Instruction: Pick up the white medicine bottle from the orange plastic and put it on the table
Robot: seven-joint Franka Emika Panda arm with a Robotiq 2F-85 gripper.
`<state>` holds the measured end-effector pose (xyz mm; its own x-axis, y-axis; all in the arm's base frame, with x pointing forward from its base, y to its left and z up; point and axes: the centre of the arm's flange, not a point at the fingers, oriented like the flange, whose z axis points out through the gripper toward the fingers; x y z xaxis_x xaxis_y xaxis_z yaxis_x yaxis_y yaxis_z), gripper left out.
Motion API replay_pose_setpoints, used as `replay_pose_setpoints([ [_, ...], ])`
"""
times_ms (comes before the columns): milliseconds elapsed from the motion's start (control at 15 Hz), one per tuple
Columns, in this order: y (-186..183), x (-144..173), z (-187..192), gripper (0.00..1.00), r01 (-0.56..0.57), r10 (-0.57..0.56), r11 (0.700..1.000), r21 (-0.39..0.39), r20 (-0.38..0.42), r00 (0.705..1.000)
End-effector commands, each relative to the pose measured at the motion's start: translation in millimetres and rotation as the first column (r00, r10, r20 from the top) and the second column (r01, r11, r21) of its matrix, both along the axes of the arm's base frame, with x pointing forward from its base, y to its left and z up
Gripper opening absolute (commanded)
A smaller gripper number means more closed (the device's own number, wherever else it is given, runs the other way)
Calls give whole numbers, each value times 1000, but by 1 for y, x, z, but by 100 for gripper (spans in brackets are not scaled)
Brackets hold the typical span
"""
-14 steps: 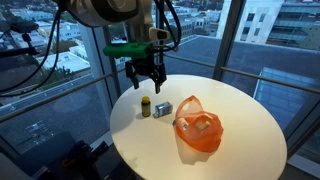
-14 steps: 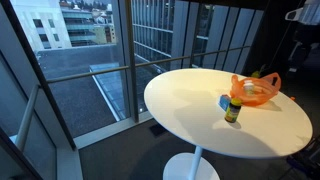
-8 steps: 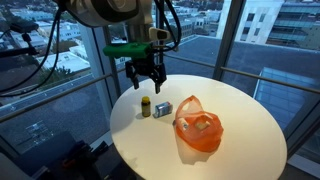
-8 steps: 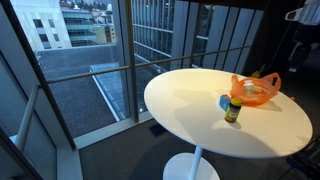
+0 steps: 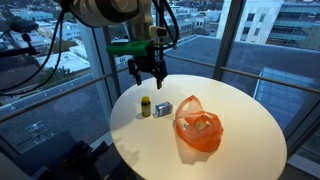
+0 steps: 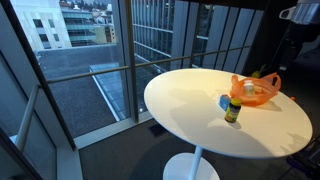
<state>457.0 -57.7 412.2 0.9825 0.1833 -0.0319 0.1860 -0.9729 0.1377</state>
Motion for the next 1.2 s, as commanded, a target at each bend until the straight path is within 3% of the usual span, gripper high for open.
replay_pose_setpoints([
  [0,9,30,-2,100,46,-46,999,-2,48,998],
  [600,-9,94,-25,100,209,-209,978,17,107,972],
  [1133,-55,142,-57,100,371,-372,928,23,95,923],
])
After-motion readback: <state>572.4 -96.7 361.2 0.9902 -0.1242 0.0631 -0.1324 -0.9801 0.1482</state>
